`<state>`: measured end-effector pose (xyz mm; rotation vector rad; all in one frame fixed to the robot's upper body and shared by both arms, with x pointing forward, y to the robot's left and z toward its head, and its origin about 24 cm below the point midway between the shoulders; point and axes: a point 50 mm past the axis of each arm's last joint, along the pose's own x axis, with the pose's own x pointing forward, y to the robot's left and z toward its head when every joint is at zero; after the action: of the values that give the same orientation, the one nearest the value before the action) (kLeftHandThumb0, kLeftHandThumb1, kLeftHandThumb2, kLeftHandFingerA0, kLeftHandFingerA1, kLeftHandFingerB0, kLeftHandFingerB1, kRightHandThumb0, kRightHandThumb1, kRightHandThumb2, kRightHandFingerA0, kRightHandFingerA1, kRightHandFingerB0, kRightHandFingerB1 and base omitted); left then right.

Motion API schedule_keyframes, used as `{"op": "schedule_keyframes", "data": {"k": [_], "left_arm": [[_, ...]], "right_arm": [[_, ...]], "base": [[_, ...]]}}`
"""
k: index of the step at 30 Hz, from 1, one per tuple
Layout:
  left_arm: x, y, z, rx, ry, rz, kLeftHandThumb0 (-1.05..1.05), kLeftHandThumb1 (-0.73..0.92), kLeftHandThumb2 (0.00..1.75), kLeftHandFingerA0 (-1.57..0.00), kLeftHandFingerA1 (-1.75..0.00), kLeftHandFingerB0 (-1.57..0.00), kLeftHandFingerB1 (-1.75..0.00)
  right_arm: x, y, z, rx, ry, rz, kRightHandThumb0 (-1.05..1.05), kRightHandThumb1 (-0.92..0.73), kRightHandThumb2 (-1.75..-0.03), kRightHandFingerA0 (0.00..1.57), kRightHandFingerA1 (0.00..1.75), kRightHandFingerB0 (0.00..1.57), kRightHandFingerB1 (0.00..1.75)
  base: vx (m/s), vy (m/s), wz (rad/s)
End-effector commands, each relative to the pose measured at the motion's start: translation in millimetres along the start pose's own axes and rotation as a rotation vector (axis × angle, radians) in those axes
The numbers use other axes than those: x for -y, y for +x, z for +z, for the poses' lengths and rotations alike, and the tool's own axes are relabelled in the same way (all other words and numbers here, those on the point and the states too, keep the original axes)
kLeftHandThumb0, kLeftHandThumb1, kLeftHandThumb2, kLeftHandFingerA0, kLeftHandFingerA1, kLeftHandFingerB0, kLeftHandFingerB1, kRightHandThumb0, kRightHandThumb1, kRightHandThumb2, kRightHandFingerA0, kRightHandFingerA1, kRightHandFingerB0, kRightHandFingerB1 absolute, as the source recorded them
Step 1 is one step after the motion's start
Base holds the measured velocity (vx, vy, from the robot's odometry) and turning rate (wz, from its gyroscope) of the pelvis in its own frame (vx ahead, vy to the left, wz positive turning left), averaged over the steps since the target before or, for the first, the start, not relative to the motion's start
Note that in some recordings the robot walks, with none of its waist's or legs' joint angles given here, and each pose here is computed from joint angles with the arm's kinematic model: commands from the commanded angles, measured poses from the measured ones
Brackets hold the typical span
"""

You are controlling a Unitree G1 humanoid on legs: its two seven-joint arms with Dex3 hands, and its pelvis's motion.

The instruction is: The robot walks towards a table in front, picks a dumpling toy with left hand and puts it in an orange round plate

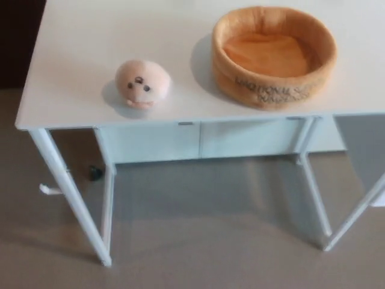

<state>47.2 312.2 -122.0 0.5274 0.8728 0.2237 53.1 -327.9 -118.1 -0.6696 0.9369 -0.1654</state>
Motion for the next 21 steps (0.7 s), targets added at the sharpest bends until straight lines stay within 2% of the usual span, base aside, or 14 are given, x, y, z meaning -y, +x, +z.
{"op": "schedule_keyframes", "data": {"k": [1, 3, 8, 18, 21], "left_arm": [[-5.9, -1.0, -2.0, -0.001, 0.015, 0.022, -0.2, 0.7, 0.61, -0.38, -0.36, -0.32, -0.31], [-5.7, -1.2, -2.0, 0.002, 0.016, 0.019, -0.2, 0.71, 0.6, -0.38, -0.35, -0.32, -0.3], [-6.2, -0.6, -1.6, 0.0, 0.024, 0.018, -0.2, 0.71, 0.6, -0.37, -0.35, -0.32, -0.3], [-5.9, -2.8, -3.6, 0.003, 0.021, 0.017, -0.19, 0.7, 0.61, -0.4, -0.36, -0.33, -0.31], [-6.2, -3.2, -4.2, 0.002, 0.013, 0.015, -0.19, 0.7, 0.6, -0.37, -0.35, -0.33, -0.31]], "right_arm": [[2.2, -0.8, -1.9, -0.003, -0.004, 0.0, -0.37, -0.69, -0.6, 0.81, 0.48, 0.41, 0.33], [2.2, -0.5, -2.4, -0.012, -0.003, 0.008, -0.39, -0.69, -0.61, 0.85, 0.52, 0.41, 0.33], [0.6, -0.9, -3.3, -0.018, -0.003, 0.009, -0.37, -0.69, -0.61, 0.81, 0.49, 0.4, 0.33], [0.2, -3.0, -5.8, -0.017, -0.022, 0.014, -0.38, -0.67, -0.6, 0.78, 0.47, 0.41, 0.33], [-1.4, -3.9, -7.4, -0.024, -0.022, 0.015, -0.38, -0.68, -0.61, 0.83, 0.48, 0.42, 0.33]], "base": [[0.22, 0.336, 0.03], [0.19, 0.243, 0.05], [0.14, 0.05, 0.09], [0.13, -0.131, 0.06], [0.03, -0.063, -0.05]]}}
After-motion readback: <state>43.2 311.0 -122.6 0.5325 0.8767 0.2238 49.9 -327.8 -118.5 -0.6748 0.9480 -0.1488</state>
